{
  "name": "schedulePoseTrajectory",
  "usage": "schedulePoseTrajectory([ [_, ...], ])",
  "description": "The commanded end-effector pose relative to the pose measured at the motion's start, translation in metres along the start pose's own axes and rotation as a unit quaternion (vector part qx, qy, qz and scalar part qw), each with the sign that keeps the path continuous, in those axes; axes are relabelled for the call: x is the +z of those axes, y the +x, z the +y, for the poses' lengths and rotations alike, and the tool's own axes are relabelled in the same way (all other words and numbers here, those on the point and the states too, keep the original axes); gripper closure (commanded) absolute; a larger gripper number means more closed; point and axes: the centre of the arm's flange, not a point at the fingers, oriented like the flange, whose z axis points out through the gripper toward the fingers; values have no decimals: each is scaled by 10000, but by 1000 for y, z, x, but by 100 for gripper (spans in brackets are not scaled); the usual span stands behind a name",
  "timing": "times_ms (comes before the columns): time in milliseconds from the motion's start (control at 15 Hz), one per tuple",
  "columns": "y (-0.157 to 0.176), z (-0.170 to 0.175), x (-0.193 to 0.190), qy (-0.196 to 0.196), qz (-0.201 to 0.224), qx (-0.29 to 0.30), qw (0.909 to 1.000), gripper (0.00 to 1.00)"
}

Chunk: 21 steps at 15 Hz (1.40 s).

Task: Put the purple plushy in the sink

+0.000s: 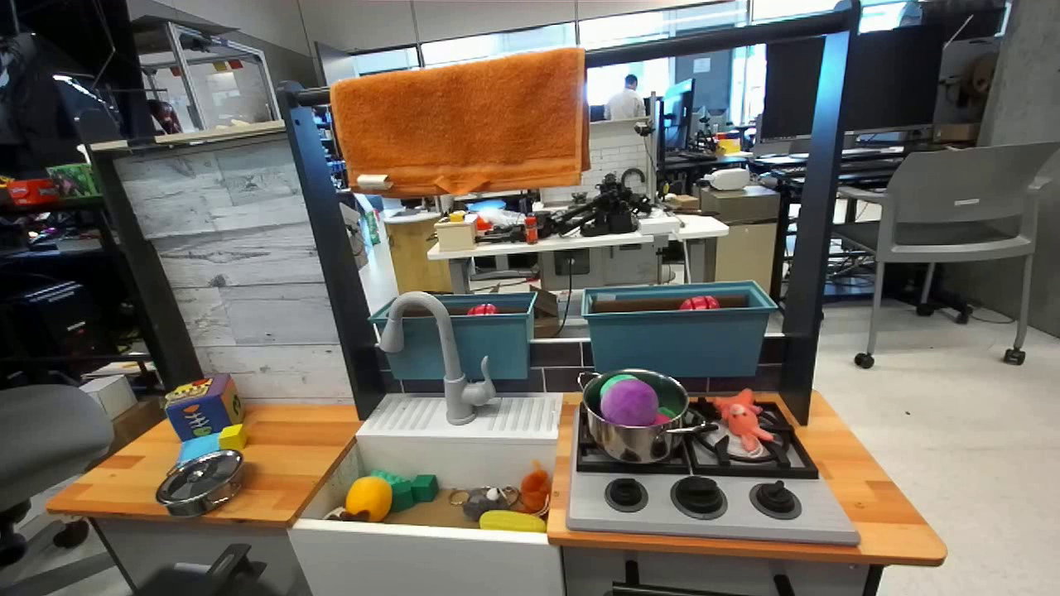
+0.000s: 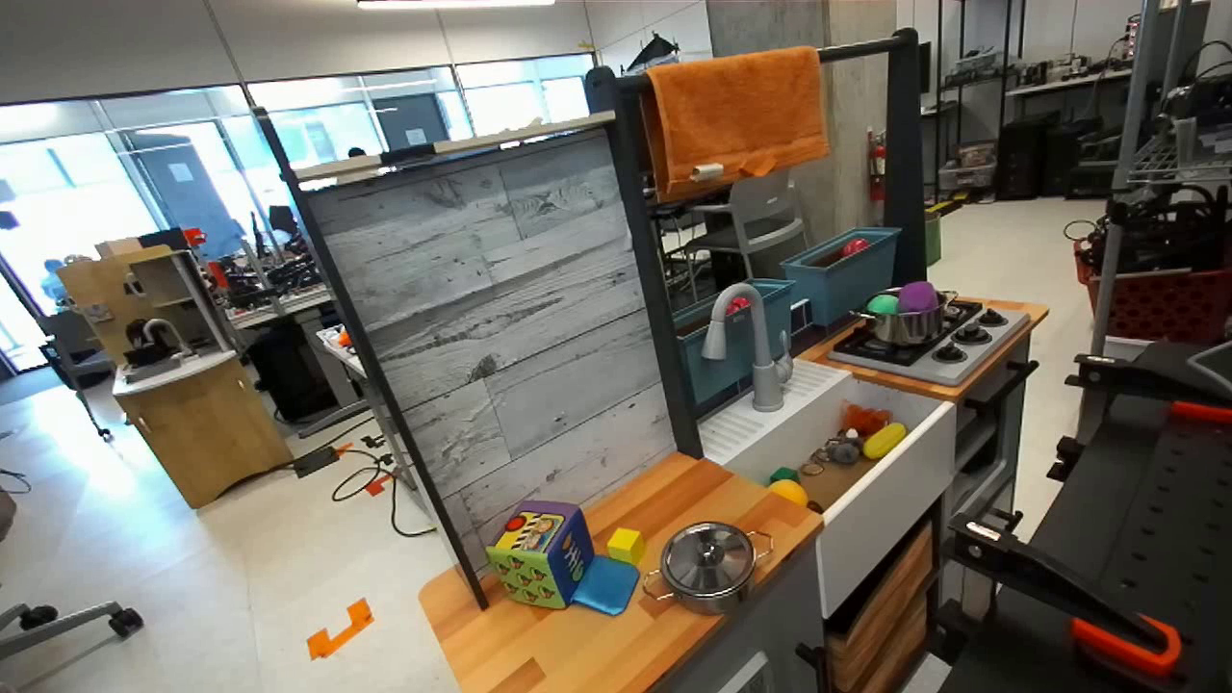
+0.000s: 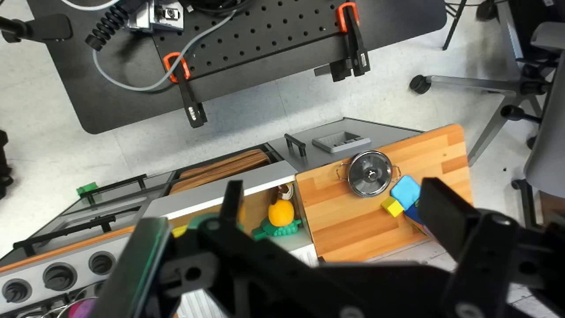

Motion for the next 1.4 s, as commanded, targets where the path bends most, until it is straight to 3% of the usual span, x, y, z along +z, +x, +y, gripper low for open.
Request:
schedulePoseTrajectory([
  [0, -1, 1, 5, 11, 112, 23, 9999, 0],
  [400, 69, 43, 20, 53, 897, 625, 9940, 0],
  [933, 187, 164, 27, 509, 785, 1892, 9775, 0],
  [1333, 273, 212, 85, 1039, 603, 2596, 9582, 0],
])
